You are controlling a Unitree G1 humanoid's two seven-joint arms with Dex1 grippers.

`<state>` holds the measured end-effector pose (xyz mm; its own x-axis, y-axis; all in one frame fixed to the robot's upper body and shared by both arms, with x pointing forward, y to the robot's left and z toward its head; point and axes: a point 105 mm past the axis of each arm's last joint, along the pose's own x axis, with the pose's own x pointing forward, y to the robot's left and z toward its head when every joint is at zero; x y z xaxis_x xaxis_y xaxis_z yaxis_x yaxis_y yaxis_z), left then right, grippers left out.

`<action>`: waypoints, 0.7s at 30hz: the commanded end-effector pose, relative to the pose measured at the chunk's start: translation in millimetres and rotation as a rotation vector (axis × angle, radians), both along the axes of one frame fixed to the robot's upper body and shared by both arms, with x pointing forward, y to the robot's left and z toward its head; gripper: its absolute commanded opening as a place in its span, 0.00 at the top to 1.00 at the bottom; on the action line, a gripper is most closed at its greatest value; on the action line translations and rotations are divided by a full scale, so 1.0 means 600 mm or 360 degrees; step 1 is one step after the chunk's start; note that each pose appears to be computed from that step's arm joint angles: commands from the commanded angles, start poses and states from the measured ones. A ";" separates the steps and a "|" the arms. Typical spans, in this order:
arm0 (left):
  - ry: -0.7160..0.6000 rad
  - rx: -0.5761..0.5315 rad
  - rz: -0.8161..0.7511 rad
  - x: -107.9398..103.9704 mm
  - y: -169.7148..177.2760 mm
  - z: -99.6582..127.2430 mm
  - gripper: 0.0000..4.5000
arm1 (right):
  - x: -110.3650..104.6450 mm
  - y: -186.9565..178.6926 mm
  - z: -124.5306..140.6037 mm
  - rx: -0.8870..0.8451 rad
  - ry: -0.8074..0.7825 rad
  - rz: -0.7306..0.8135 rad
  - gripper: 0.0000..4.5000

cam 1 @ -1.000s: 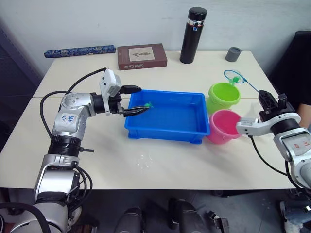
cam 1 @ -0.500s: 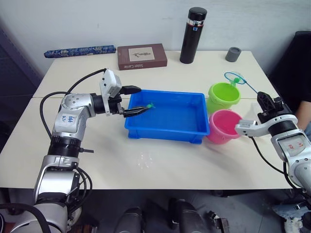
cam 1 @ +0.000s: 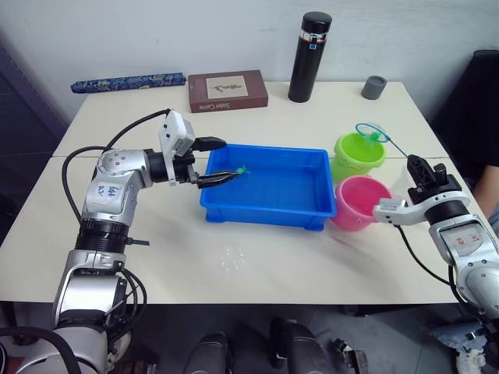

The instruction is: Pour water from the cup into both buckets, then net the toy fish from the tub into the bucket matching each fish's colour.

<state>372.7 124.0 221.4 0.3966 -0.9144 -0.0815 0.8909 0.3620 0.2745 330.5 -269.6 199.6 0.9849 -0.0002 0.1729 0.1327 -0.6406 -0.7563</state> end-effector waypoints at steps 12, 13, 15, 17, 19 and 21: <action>-0.0072 -0.0020 0.0024 -0.007 0.015 0.019 0.01 | 0.000 0.007 0.013 0.0046 -0.0055 0.0036 1.00; -0.0073 -0.0017 0.0025 -0.007 0.015 0.019 0.01 | -0.001 0.002 0.014 0.0053 -0.0062 0.0020 1.00; -0.0073 -0.0016 0.0029 -0.007 0.017 0.019 0.01 | -0.001 -0.009 0.020 0.0071 -0.0095 -0.0030 1.00; -0.0071 -0.0018 0.0030 -0.007 0.017 0.019 0.01 | -0.001 -0.004 0.013 0.0080 -0.0071 -0.0012 1.00; -0.0070 -0.0018 0.0032 -0.006 0.017 0.019 0.01 | -0.001 -0.013 0.015 0.0107 -0.0085 -0.0052 1.00; -0.0071 -0.0019 0.0028 -0.006 0.016 0.019 0.01 | -0.001 0.006 0.007 0.0095 -0.0049 0.0024 1.00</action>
<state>372.4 130.9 218.2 0.4139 -0.9055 -0.0935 0.8858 0.3770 0.2705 332.1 -268.3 194.6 0.9851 -0.0075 0.1718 0.1331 -0.5994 -0.7893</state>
